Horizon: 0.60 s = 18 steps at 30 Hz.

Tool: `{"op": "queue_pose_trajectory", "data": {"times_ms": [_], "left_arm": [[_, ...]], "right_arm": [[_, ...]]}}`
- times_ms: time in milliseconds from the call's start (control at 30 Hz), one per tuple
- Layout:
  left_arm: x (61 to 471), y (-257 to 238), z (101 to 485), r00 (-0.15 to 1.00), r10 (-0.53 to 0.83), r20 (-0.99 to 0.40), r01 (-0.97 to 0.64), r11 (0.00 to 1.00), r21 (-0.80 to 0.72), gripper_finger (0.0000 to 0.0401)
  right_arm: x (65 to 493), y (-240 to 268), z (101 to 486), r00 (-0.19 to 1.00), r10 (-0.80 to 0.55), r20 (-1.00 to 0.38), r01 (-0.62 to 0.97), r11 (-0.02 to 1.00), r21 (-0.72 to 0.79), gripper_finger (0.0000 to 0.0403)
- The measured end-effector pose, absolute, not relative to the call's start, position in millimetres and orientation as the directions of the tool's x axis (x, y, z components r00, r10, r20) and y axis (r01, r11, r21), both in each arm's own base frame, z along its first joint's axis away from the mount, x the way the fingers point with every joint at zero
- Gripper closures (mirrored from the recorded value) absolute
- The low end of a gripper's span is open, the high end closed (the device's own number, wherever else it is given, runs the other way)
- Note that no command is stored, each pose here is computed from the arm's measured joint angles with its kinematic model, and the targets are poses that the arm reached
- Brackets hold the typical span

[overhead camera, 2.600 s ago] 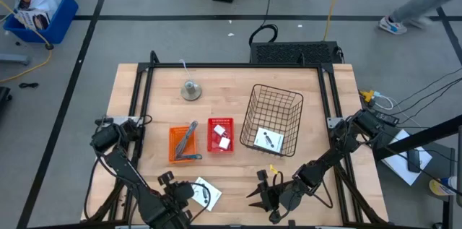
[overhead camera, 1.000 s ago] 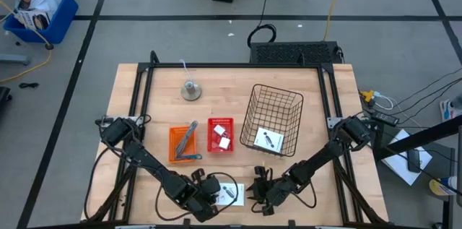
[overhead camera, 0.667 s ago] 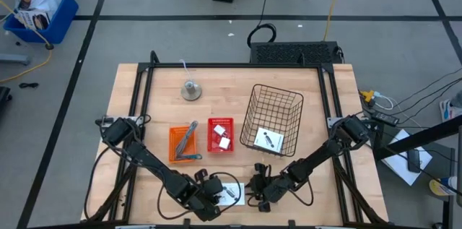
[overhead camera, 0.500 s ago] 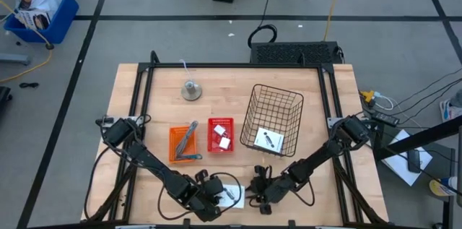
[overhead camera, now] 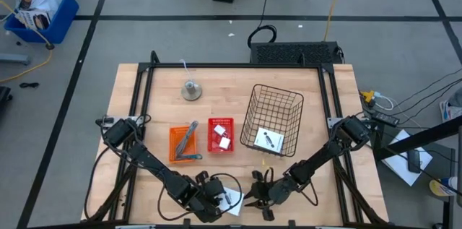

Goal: Pick and place items into bin
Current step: Put the card reader into the basket

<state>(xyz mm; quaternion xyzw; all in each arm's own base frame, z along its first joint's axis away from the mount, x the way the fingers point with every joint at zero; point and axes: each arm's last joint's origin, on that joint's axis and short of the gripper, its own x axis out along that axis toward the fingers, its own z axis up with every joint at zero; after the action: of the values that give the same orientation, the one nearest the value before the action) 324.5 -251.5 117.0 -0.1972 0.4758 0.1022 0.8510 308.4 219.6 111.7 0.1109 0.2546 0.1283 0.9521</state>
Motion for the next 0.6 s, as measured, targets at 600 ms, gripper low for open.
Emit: {"op": "queue_pose_trajectory", "data": {"times_ms": [600], "left_arm": [[308,-257,153,0.56,-0.047,-0.827,-0.327,0.905,-0.272,0.0277]], "right_arm": [[309,211,107,0.845,0.189,-0.5,-0.092,0.973,0.213,0.0282]]}}
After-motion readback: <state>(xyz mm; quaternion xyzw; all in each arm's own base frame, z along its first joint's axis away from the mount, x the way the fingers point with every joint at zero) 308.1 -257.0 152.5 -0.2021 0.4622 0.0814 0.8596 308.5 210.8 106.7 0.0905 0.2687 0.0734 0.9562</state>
